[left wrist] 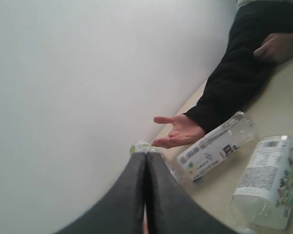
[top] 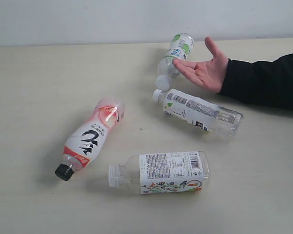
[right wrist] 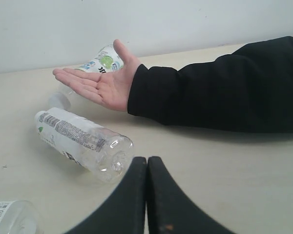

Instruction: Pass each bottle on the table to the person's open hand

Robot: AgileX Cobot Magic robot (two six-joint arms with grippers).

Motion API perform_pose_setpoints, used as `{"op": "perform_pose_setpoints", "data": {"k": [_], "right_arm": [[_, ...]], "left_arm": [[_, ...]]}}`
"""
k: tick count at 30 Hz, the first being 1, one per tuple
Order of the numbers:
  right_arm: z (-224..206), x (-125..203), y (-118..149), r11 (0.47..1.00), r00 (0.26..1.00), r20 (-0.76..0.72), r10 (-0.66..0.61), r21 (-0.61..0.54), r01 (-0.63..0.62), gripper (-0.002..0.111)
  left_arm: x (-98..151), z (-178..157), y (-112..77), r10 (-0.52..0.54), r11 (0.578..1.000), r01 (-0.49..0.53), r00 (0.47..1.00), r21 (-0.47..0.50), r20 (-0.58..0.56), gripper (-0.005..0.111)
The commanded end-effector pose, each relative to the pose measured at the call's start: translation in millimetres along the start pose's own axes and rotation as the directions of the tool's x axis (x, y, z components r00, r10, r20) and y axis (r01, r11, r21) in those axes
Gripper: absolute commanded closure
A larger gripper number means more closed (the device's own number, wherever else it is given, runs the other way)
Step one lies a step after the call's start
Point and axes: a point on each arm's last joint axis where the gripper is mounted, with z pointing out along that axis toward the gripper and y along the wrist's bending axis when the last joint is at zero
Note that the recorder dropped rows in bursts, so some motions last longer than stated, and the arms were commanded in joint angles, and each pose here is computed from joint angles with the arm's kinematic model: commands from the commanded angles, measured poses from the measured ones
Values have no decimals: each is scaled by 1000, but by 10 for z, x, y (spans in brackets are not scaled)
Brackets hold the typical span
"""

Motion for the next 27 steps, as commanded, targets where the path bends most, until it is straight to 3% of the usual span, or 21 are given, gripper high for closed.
{"op": "perform_pose_setpoints", "data": {"k": [1,8,15,27], "right_arm": [[4,6,-3,1000,1000,8,-1,0,1,108],[4,6,-3,1000,1000,8,-1,0,1,108],[4,6,-3,1000,1000,8,-1,0,1,108],[4,6,-3,1000,1000,8,-1,0,1,108]], "left_arm": [[-37,-4,-7,-72,997,72,997,11,31,107],[-139,-29,-168,-67,980,41,989,193,134,107],[-216,-71,-275,-90,949,19,973,315,211,107],[-275,-118,-352,-116,915,-3,956,404,270,107]]}}
